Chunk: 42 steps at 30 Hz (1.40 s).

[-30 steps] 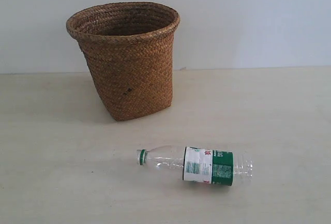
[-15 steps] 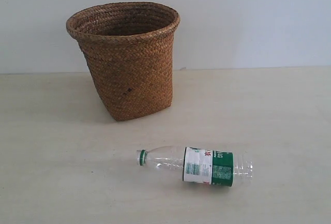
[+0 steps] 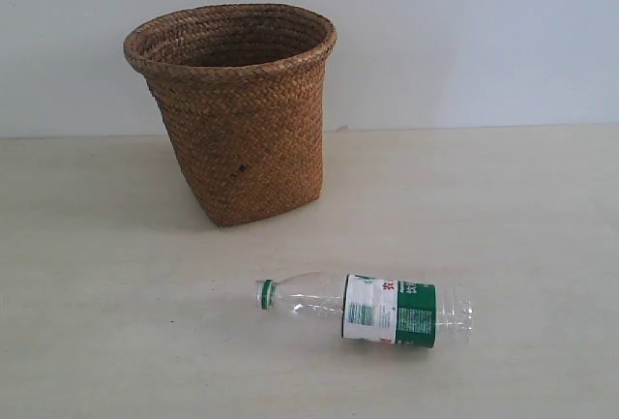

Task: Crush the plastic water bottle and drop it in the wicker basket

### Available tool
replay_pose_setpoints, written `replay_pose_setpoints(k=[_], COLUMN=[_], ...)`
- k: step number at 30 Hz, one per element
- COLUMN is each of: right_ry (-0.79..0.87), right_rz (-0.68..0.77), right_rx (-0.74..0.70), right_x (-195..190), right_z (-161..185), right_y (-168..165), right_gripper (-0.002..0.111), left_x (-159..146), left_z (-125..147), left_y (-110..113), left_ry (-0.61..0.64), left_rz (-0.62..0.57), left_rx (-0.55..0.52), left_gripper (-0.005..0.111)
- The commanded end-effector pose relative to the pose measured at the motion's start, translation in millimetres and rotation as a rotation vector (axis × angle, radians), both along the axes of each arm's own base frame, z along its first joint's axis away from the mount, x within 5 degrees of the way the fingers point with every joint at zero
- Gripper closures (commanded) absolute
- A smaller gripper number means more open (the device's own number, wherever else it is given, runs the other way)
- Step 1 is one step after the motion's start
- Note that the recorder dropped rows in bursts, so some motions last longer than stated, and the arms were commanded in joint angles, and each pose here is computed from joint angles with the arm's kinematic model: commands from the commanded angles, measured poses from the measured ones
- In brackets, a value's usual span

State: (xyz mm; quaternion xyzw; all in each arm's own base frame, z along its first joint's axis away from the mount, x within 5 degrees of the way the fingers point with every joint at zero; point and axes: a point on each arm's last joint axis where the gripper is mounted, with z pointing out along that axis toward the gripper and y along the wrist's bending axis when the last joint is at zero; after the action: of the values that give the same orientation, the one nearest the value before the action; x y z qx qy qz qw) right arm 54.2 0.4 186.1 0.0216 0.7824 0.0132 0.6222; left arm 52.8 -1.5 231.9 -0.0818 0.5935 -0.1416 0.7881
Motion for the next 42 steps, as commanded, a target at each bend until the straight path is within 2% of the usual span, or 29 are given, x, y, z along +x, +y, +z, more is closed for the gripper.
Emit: replay_pose_setpoints(k=[1, 5, 12, 16, 21, 24, 28, 31, 33, 36, 42], right_ry=[-0.012, -0.012, -0.012, -0.012, -0.012, -0.012, -0.012, -0.012, -0.012, -0.012, -0.012], right_rz=[-0.001, -0.001, -0.001, -0.001, -0.001, -0.001, -0.001, -0.001, -0.001, -0.001, -0.001], right_rx=[0.002, 0.002, 0.002, 0.002, 0.002, 0.002, 0.002, 0.002, 0.002, 0.002, 0.002], right_x=[0, 0, 0, 0, 0, 0, 0, 0, 0, 0, 0], right_z=[0, 0, 0, 0, 0, 0, 0, 0, 0, 0, 0], right_y=[0, 0, 0, 0, 0, 0, 0, 0, 0, 0, 0], right_gripper=[0.108, 0.108, 0.108, 0.108, 0.108, 0.108, 0.108, 0.108, 0.108, 0.108, 0.108], left_x=[-1, -3, -18, -13, 4, 19, 39, 52, 60, 73, 89], left_z=[1, 15, 64, 84, 106, 116, 117, 114, 111, 109, 110], left_y=[0, -1, 0, -1, -5, -15, -35, -50, -56, -62, -63], left_ry=[-0.026, 0.002, -0.062, 0.068, 0.32, 0.467, 0.638, 0.712, 0.738, 0.757, 0.738], left_rz=[-0.012, -0.012, -0.009, 0.001, -0.028, -0.138, -0.405, -0.611, -0.695, -0.747, -0.731], left_rx=[-0.057, -0.008, 0.012, 0.069, 0.188, 0.284, 0.403, 0.428, 0.405, 0.296, 0.188], left_gripper=[0.103, 0.103, 0.103, 0.103, 0.103, 0.103, 0.103, 0.103, 0.103, 0.103, 0.103])
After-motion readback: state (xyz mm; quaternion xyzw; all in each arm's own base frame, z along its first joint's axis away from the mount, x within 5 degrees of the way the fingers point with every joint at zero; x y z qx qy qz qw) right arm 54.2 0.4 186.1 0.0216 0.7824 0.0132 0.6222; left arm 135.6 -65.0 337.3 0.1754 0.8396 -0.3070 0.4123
